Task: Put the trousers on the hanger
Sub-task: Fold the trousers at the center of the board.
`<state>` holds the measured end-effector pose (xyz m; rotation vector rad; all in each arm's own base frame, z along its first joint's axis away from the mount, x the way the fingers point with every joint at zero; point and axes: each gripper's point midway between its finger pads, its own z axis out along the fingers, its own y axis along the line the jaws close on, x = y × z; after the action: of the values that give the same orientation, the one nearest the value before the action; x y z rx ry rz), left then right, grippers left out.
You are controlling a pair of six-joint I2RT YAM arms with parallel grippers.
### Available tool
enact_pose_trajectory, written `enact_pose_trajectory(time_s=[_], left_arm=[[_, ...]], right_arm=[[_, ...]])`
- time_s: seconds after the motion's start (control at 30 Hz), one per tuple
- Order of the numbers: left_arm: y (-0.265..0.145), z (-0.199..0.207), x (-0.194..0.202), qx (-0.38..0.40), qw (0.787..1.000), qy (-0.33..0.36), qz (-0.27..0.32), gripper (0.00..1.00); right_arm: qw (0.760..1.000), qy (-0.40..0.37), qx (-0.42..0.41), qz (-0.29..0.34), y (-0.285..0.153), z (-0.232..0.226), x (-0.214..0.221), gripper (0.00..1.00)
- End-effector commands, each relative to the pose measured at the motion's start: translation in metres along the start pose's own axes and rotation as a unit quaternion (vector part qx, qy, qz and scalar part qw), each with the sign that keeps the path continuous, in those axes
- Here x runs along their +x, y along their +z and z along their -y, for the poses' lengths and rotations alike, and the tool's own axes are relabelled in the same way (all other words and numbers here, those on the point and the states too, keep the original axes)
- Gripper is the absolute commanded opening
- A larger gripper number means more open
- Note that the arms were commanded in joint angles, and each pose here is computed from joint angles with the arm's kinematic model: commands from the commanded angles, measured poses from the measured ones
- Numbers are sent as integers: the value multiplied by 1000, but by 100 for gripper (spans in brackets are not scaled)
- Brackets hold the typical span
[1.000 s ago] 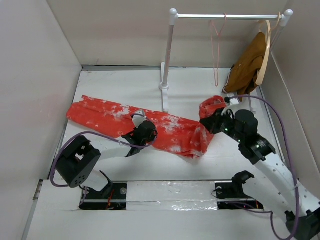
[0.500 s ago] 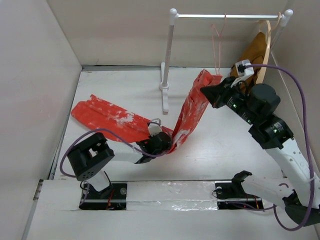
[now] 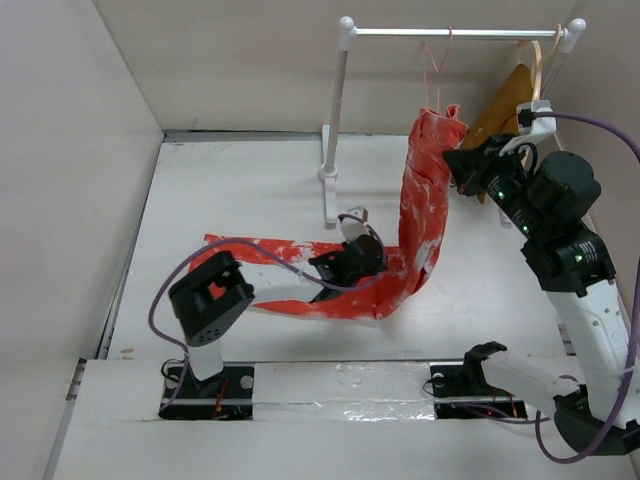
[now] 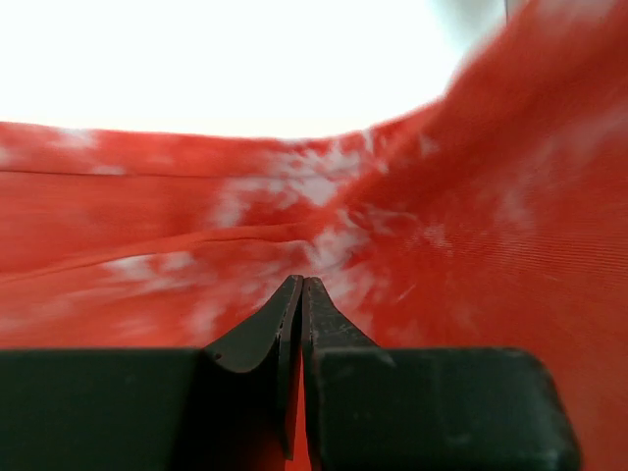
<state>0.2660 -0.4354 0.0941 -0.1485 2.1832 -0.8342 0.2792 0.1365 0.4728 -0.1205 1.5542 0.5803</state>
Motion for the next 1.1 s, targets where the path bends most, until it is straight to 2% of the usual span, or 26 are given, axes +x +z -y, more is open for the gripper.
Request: enact_pose_trajectory(time_s=[0.0, 0.03, 0.1, 0.13, 0.27, 0.47, 0.53, 0.57, 0.67, 0.73, 0.83, 0.9, 0.93, 0.97, 1.03, 1.07], left_arm=[[-31, -26, -46, -23, 999, -4, 47, 0], [-38, -49, -33, -36, 999, 2, 38, 0], [-50, -43, -20, -7, 1000, -9, 27, 0], [-59, -40, 10, 6, 1000, 2, -2, 0], [-45, -29, 64, 17, 999, -1, -48, 0], [-11, 13, 75, 67, 996, -9, -51, 0], [-1, 41, 73, 95, 994, -17, -54, 0], [9, 37, 82, 87, 994, -12, -62, 0], [17, 60, 91, 113, 991, -8, -76, 0], [13, 60, 84, 109, 992, -8, -69, 0], [-17, 38, 54, 94, 995, -8, -31, 0], [-48, 5, 20, 74, 997, -11, 2, 0], [-61, -24, 18, 52, 999, -2, 3, 0], [-87, -15, -21, 74, 996, -23, 40, 0], [-112, -40, -43, 46, 997, -15, 62, 0], [-141, -40, -67, 66, 993, -28, 90, 0]], right_arm=[[998, -17, -24, 61, -9, -6, -29, 0], [998, -15, -30, 58, -9, -8, -27, 0], [998, -14, -39, 54, -5, -11, -25, 0], [998, -13, -42, 55, -4, -12, -26, 0], [997, -6, -55, 56, 3, -22, -27, 0], [996, -1, -63, 56, 10, -33, -32, 0], [997, -1, -59, 59, 11, -31, -33, 0], [997, -1, -59, 57, 12, -31, -33, 0], [997, -1, -66, 50, 14, -37, -28, 0], [997, -1, -63, 46, 17, -36, -23, 0], [996, 3, -77, 40, 24, -46, -17, 0], [996, 7, -87, 35, 33, -56, -11, 0], [995, 9, -89, 34, 37, -59, -10, 0], [995, 14, -96, 38, 40, -65, -12, 0], [994, 19, -107, 28, 53, -77, -3, 0], [992, 24, -116, 38, 57, -85, -10, 0]])
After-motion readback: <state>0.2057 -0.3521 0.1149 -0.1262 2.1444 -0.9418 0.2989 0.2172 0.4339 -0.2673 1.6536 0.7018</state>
